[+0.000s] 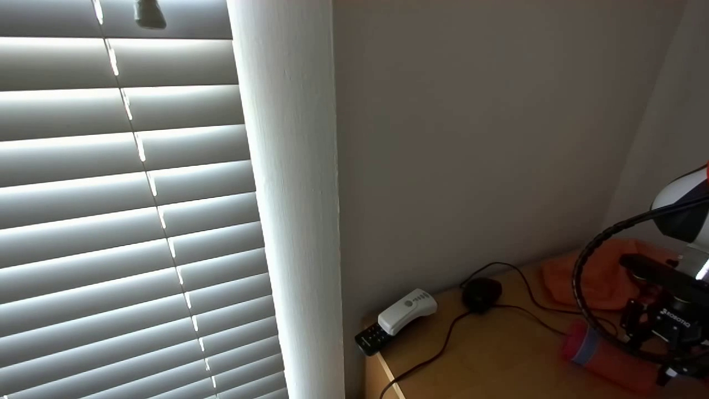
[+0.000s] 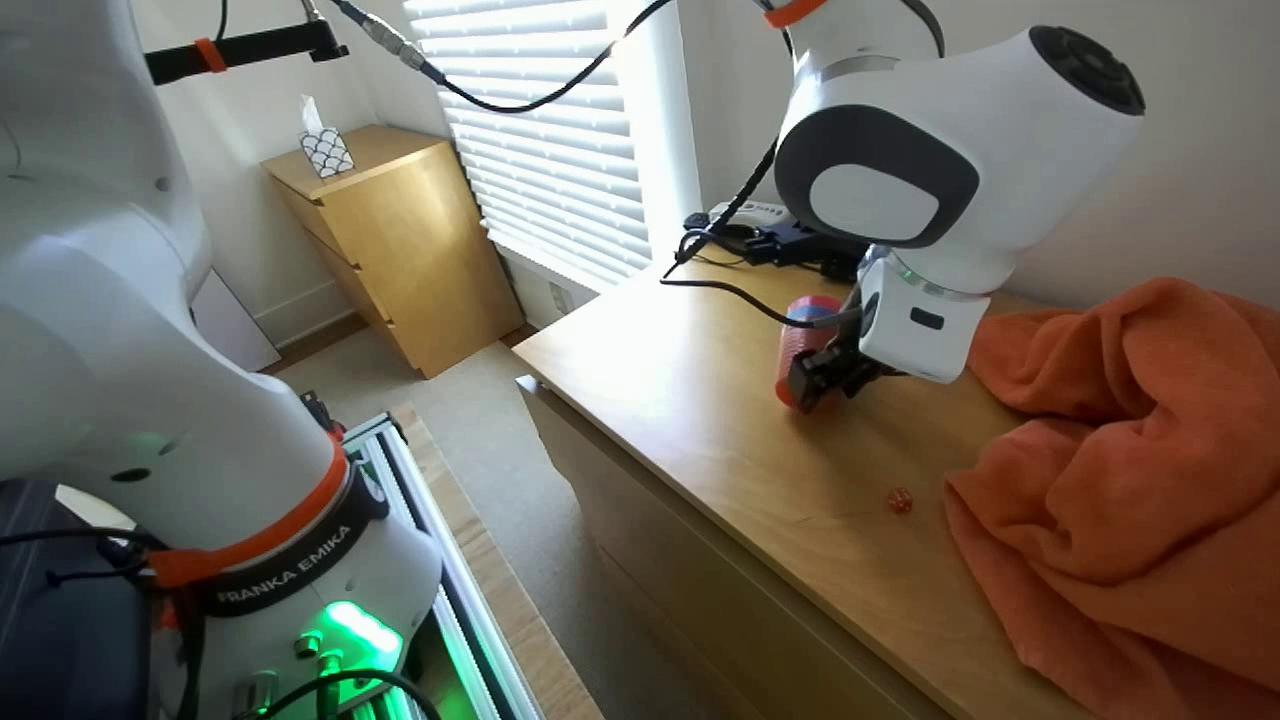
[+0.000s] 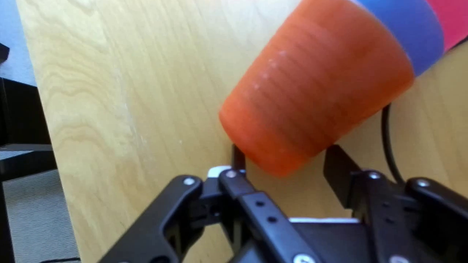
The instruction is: Turn the pile of plastic cups over
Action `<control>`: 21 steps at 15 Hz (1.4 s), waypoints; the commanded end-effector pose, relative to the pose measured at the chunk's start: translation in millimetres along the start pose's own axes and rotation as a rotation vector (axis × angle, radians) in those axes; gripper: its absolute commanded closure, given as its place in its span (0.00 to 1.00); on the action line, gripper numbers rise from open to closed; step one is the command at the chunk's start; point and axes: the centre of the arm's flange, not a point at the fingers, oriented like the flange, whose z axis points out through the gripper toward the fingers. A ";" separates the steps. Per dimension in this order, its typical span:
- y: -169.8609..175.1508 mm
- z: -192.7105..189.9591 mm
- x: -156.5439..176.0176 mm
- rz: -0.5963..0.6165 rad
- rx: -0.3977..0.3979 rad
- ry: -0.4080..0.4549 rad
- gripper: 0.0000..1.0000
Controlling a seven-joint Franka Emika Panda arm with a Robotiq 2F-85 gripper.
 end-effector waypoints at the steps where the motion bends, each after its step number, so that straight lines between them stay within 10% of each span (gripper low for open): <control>1: -2.9 0.9 2.0 0.004 0.024 0.014 0.74; 2: -2.8 -0.6 2.6 0.009 0.032 0.023 0.31; 4: -2.1 -3.5 0.9 0.042 0.047 0.020 0.34; 9: 2.1 -4.1 -4.5 0.074 0.051 0.021 0.01; 20: 11.4 11.3 -30.5 0.142 0.070 -0.049 0.00; 21: 11.2 12.0 -31.2 0.130 0.068 -0.044 0.25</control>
